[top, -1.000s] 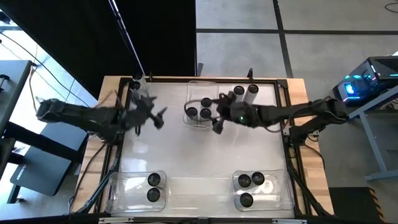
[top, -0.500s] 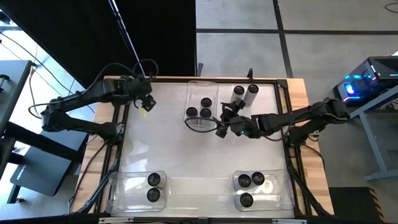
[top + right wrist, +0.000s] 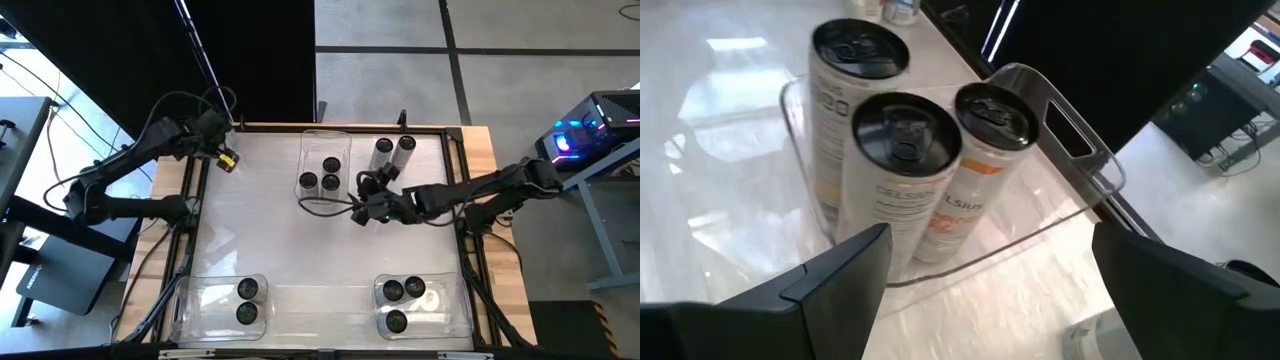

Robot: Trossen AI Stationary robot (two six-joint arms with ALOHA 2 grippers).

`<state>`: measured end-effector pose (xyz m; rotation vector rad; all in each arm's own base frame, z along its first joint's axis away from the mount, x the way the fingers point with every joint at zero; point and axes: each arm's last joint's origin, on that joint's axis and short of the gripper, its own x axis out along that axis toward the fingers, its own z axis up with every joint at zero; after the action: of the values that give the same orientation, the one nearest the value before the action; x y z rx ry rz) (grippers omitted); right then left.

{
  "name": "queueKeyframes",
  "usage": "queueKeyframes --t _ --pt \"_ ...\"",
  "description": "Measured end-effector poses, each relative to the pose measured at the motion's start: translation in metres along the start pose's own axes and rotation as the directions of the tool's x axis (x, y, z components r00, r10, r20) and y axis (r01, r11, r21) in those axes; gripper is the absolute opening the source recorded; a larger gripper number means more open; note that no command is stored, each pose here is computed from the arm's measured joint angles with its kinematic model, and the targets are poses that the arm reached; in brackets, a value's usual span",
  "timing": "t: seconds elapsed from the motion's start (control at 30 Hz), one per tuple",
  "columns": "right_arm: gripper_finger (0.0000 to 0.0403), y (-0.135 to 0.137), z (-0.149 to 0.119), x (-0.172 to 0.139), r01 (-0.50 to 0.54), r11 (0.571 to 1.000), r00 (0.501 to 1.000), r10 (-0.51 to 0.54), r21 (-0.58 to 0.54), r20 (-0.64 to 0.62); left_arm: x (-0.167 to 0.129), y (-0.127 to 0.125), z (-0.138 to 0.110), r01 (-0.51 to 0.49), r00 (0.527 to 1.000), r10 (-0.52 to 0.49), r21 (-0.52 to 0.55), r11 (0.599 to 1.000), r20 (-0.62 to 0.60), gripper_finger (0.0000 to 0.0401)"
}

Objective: Sort soda cans
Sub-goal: Put the left white pink soda can into the bottom left transparent bin

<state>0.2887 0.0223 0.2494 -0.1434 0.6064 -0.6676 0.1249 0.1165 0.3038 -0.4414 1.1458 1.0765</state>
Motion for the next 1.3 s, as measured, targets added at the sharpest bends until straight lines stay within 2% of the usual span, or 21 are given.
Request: queueKeyframes --t 0.17,0.4,0.77,1.3 --pt "0.0341 0.004 0.000 -0.003 -0.016 1.000 1.000 0.016 0.001 0.013 0.017 0.013 0.004 -0.037 0.998 0.036 -0.033 0.999 -0.045 0.0321" --pt "0.0341 0.006 0.001 -0.005 -0.026 1.000 0.999 0.026 0.006 0.023 0.041 0.026 0.019 0.007 0.996 -0.013 -0.063 0.998 -0.084 0.0321" --pt "0.0341 0.006 0.002 -0.005 -0.028 1.000 0.999 0.028 0.014 0.031 0.062 0.020 0.030 -0.044 0.992 0.034 -0.076 0.996 -0.125 0.0321" --pt "0.0341 0.006 0.002 -0.005 -0.037 0.999 0.999 0.036 0.012 0.029 0.053 0.021 0.025 -0.044 0.993 0.032 -0.101 0.994 -0.117 0.0321"
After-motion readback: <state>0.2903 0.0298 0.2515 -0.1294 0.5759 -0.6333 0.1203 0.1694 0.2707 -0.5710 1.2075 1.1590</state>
